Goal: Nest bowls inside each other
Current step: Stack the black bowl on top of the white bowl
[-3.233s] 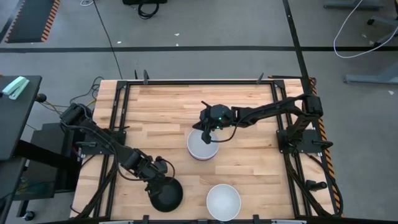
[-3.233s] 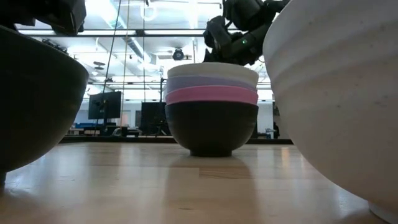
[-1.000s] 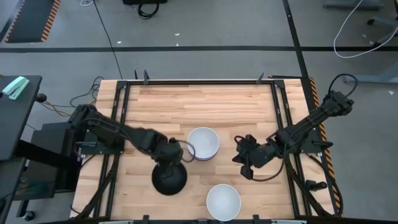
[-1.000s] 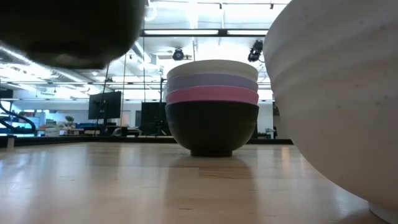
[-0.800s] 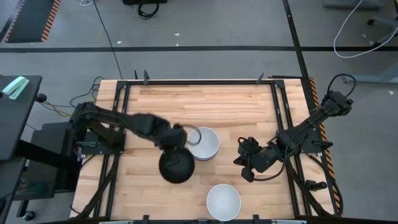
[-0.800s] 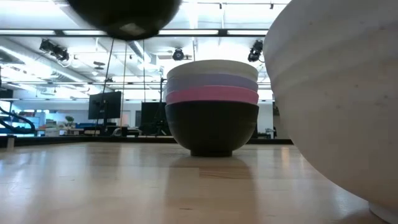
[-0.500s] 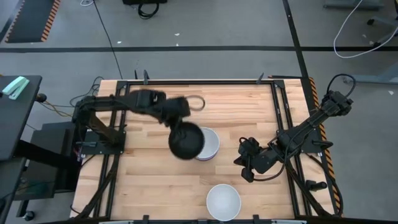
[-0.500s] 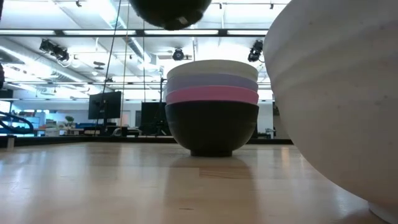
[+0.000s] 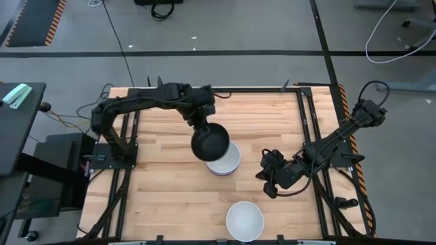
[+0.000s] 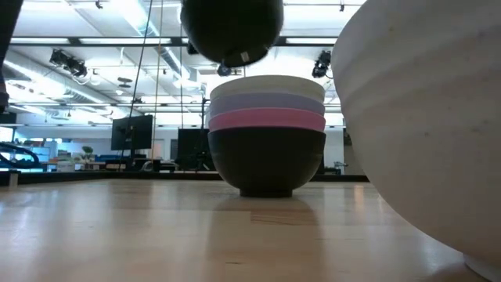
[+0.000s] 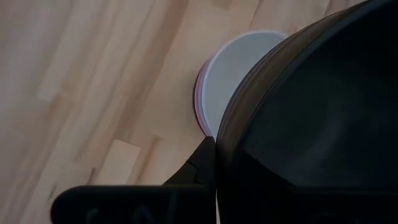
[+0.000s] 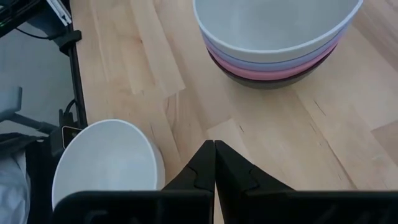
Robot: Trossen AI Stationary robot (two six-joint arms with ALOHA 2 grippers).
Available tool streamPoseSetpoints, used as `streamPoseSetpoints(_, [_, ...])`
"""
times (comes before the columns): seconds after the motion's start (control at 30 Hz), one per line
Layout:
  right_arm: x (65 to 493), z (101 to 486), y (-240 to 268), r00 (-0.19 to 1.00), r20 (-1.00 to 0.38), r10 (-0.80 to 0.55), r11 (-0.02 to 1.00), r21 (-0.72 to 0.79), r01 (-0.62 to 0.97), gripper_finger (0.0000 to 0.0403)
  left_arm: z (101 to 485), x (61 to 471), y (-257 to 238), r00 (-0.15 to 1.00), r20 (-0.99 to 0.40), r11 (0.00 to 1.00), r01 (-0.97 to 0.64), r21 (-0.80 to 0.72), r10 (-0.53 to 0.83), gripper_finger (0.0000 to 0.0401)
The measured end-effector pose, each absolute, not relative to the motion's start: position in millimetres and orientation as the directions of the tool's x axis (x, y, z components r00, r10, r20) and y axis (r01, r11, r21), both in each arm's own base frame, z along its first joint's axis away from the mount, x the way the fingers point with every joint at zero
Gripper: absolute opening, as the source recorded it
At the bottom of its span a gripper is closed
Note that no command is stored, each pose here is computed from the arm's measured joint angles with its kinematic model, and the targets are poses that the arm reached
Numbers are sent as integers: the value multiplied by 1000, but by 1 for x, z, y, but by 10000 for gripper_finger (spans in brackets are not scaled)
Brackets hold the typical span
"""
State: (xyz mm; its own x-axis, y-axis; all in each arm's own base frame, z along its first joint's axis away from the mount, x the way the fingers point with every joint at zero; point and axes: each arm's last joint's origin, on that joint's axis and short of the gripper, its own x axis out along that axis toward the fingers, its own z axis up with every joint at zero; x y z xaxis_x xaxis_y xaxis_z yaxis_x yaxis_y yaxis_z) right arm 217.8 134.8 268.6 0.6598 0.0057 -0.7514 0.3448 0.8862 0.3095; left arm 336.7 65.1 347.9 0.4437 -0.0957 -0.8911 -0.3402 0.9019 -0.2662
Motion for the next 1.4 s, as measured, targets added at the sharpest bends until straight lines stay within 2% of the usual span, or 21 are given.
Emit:
streamPoseSetpoints(0.43, [217,268,135,655,-756,3,888,303,346,12,302,367,73,334,-926,908,-307,-285,-178,10])
streamPoseSetpoints(0.73, [217,267,134,646,-763,5,889,298,346,12,293,386,70,412,-881,918,-207,-337,-231,10])
streamPoseSetpoints(0.87, [216,266,134,635,-773,-2,892,285,350,12,286,389,71,402,-885,917,-211,-338,-233,10])
streamPoseSetpoints(1.23, [214,265,133,620,-785,-11,888,277,367,12,257,395,74,276,-934,919,-258,-299,-226,10])
streamPoseSetpoints(1.4, [214,264,132,615,-788,-15,888,272,370,12,253,396,74,256,-942,924,-259,-281,-215,10])
